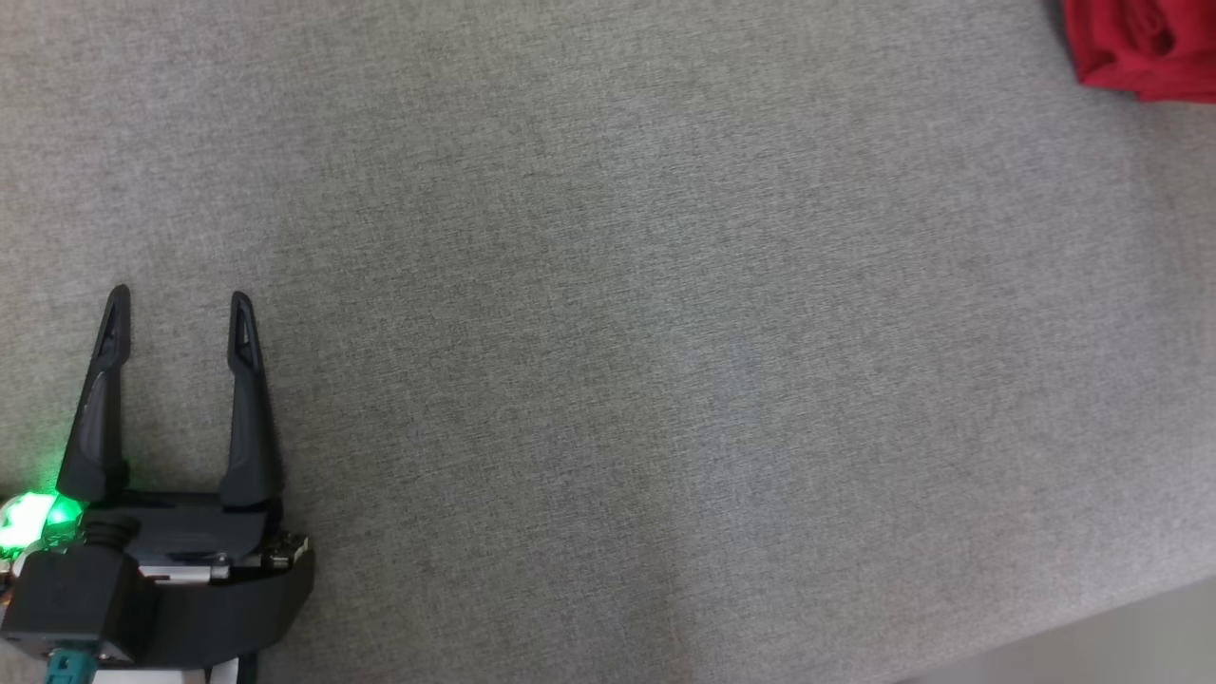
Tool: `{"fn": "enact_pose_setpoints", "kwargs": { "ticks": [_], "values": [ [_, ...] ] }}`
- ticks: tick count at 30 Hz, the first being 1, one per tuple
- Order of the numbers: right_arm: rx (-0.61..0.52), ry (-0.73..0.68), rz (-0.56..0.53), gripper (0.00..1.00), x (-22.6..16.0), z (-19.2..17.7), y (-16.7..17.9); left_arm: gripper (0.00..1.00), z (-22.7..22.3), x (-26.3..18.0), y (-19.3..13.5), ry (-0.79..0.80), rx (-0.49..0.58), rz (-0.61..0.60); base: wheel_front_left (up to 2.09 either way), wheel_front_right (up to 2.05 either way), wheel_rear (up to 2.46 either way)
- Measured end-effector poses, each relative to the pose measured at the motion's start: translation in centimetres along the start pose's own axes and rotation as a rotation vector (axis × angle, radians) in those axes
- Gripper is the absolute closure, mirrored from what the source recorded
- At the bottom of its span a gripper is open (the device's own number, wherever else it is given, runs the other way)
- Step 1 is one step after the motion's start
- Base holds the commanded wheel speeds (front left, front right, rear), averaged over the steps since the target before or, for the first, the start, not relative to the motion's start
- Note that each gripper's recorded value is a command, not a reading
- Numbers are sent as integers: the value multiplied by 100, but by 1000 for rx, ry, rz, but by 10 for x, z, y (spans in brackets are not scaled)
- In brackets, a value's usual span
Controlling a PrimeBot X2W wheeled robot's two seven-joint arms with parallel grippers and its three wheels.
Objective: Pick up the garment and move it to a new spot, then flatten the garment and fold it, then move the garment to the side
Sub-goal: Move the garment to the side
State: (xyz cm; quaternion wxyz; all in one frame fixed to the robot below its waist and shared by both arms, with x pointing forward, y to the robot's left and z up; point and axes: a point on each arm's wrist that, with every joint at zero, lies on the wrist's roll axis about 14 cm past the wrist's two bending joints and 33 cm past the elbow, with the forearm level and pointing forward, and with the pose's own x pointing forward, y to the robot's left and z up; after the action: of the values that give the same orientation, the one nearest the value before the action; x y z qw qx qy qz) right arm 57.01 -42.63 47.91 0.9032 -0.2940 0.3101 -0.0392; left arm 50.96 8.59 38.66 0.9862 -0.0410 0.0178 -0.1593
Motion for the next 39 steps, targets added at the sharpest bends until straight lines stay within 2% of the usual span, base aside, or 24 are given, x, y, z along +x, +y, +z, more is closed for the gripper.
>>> {"fn": "enact_pose_setpoints", "kwargs": {
  "ticks": [1, 2, 3, 4, 5, 10, 18, 22, 32, 39],
  "values": [
    [9, 21, -14, 100, 3, -6, -3, 0, 0, 0, 1, -3, 0, 4, 0, 0, 0],
    [11, 32, -18, 83, 5, -9, -4, 0, 0, 0, 1, -3, 0, 6, 0, 0, 0],
    [14, 36, -21, 83, 6, -10, -4, 0, 0, -1, 2, -3, 0, 8, 0, 0, 0],
    [18, 36, -27, 56, 8, -10, -5, 0, 0, -1, 2, -2, -1, 10, 0, 0, 0],
    [19, 36, -33, 0, 10, -10, -7, 0, 0, -1, 3, -2, -1, 12, 0, 0, 0],
    [-5, -19, -60, 0, 15, 0, -12, 0, 1, -2, 5, -4, -1, 22, 0, 0, 0],
    [36, -285, -48, 0, 1, 57, -3, 0, 15, -10, 7, -7, -19, 54, 0, 0, 0],
    [157, -444, -11, 0, -18, 87, 13, 0, 24, -26, 10, 3, -22, 82, 0, 0, 0],
    [343, -687, 115, 0, -88, 130, 59, 0, 72, -69, 19, -60, -14, 155, 0, 0, 0],
    [484, -766, 171, 0, -136, 111, 95, 0, 103, -94, 22, -116, -2, 180, 0, 0, 0]
  ]
}}
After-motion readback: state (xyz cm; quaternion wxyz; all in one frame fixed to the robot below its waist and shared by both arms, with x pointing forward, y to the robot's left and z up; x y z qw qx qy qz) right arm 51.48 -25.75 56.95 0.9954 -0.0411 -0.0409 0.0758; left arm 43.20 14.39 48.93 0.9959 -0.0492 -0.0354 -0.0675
